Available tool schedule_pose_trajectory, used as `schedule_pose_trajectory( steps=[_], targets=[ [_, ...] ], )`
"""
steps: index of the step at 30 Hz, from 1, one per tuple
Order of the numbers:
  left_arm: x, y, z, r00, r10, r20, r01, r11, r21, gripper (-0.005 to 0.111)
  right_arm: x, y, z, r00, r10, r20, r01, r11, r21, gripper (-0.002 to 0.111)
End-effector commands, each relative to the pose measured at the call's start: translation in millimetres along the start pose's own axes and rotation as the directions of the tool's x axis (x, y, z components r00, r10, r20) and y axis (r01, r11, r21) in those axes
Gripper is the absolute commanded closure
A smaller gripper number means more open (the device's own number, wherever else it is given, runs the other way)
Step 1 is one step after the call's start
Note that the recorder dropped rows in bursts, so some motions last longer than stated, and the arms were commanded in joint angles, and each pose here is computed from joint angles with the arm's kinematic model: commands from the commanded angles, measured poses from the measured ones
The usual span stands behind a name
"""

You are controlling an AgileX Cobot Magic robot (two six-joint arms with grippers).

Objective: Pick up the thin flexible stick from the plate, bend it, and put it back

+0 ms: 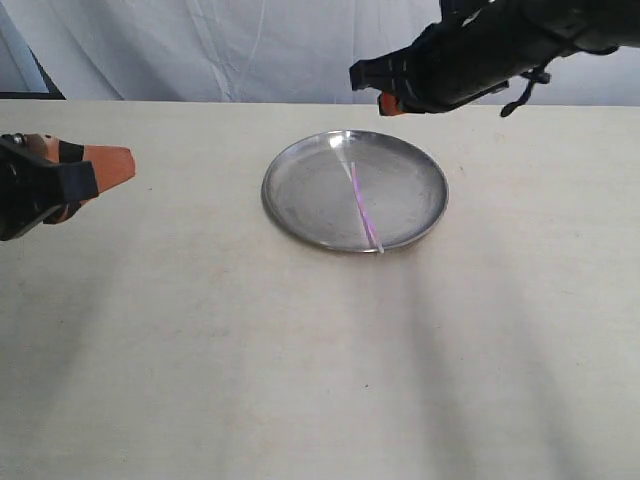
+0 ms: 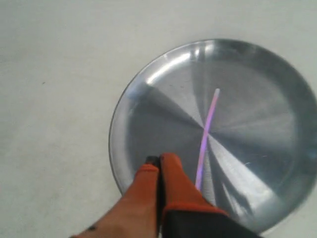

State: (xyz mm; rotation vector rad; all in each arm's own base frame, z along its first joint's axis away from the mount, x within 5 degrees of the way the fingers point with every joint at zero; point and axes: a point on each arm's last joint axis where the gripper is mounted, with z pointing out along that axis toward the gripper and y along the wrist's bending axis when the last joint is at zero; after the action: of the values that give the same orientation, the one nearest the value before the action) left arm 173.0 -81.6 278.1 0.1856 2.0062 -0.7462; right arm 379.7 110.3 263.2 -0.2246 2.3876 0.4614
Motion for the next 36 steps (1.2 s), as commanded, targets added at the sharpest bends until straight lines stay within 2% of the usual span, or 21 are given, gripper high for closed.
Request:
schedule_pose_trajectory(
  steps=[1,6,15,21,27,30,33,36],
  targets=[
    [-1.6,1.6,-1.1,1.000,-0.004,0.020,0.005,1.000,-0.024,0.094,4.0,-6.9,-39.0,0.997,-0.030,0.065,0.020,0.989,0.148,0.109],
    [-1.4,1.5,-1.1,1.000,0.000,0.018,0.001,1.000,-0.023,0.093,25.3,-8.2,-85.9,0.985,-0.028,0.171,-0.013,0.971,0.239,0.109],
    [-1.5,1.6,-1.1,1.000,0.002,0.018,-0.001,1.000,-0.024,0.093,59.8,10.2,-175.5,0.937,-0.032,0.347,-0.041,0.979,0.199,0.109],
    [-1.5,1.6,-1.1,1.000,0.002,0.018,-0.001,1.000,-0.024,0.093,84.7,19.6,-202.4,0.968,0.090,0.234,-0.126,0.982,0.140,0.109],
    [-1.5,1.6,-1.1,1.000,0.002,0.018,-0.001,1.000,-0.024,0.093,89.4,22.5,-213.8,0.965,0.093,0.244,-0.127,0.983,0.130,0.109],
    [-1.5,1.6,-1.1,1.000,0.002,0.018,-0.001,1.000,-0.024,0.093,89.0,20.1,-214.8,0.969,0.031,0.244,-0.075,0.983,0.170,0.109],
    [-1.3,1.4,-1.1,1.000,0.002,0.017,-0.002,1.000,-0.021,0.093,100.4,14.6,-221.5,0.985,-0.042,0.167,-0.003,0.966,0.259,0.109],
    [-1.4,1.6,-1.1,1.000,0.002,0.018,-0.002,1.000,-0.024,0.093,119.2,11.2,-229.6,0.968,-0.082,0.236,0.012,0.959,0.284,0.109]
  ],
)
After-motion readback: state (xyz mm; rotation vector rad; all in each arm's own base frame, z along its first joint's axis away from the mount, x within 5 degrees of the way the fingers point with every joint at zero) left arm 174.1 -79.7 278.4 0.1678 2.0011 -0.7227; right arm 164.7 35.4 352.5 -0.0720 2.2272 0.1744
